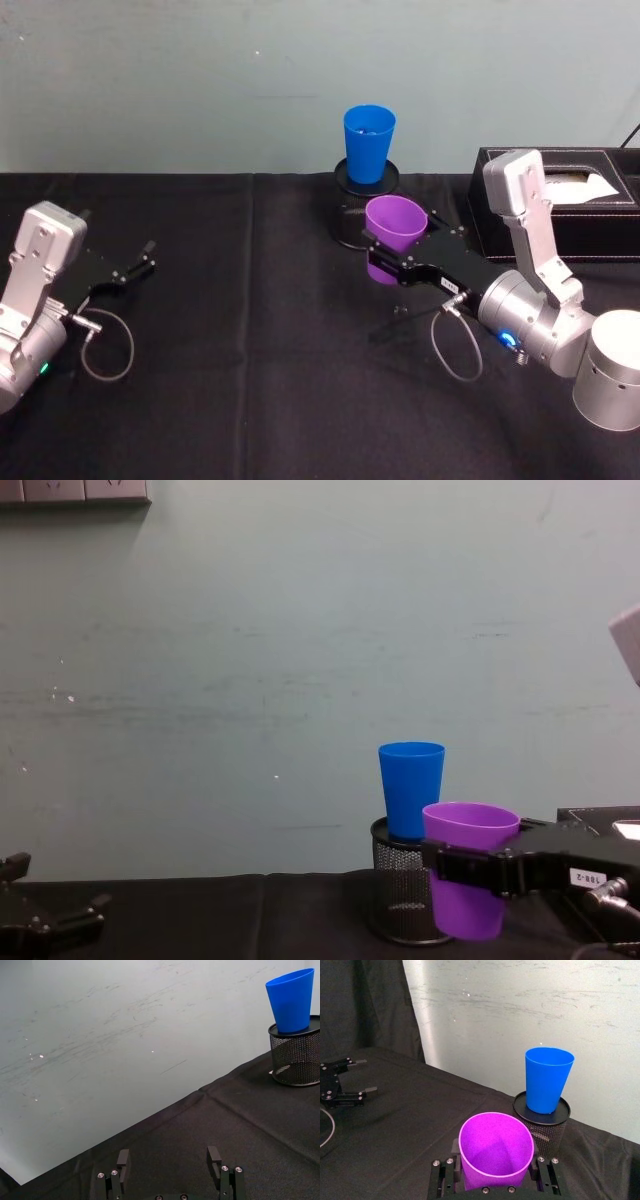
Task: Pick up one cup with a gripper and tap it against the other cup.
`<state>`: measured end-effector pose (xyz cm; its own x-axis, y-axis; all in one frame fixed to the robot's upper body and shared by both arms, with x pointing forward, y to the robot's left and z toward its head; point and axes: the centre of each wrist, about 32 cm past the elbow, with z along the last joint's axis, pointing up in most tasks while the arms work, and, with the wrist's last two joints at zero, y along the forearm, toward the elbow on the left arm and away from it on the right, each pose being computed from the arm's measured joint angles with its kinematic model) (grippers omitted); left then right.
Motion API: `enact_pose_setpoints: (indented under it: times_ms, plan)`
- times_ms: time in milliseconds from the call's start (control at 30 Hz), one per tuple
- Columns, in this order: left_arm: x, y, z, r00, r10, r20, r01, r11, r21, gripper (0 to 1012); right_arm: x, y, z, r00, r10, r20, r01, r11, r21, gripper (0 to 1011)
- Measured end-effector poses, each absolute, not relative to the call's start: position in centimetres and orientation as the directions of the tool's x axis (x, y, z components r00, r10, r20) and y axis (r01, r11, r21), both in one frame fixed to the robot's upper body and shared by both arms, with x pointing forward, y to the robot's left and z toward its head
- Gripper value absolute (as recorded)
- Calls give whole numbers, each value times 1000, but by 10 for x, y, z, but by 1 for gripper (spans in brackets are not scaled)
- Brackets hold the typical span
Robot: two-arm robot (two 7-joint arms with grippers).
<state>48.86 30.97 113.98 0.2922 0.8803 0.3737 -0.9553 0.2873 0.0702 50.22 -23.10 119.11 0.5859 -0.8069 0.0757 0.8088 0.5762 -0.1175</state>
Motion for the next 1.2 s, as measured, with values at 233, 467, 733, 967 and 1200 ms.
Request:
enact_pose_setpoints:
  times_ms: [233,467,733,967,1200]
  plan:
    - [489,310,1140,292,880,374,-955,287,70,1000,502,-230,1190,587,-806,77,808,577,-117,744]
    - [489,310,1140,292,880,374,-955,287,70,1000,503,-230,1190,587,-806,77,808,577,-117,743]
    - [489,310,1140,292,880,374,-955,287,70,1000,503,-230,1189,587,-806,78,808,578,-116,744]
    - [489,310,1140,292,880,374,-955,287,70,1000,503,-229,1189,588,-805,78,808,578,-117,743]
    - [489,310,1140,292,880,374,-955,287,70,1000,503,-230,1189,587,-806,78,808,578,-117,744]
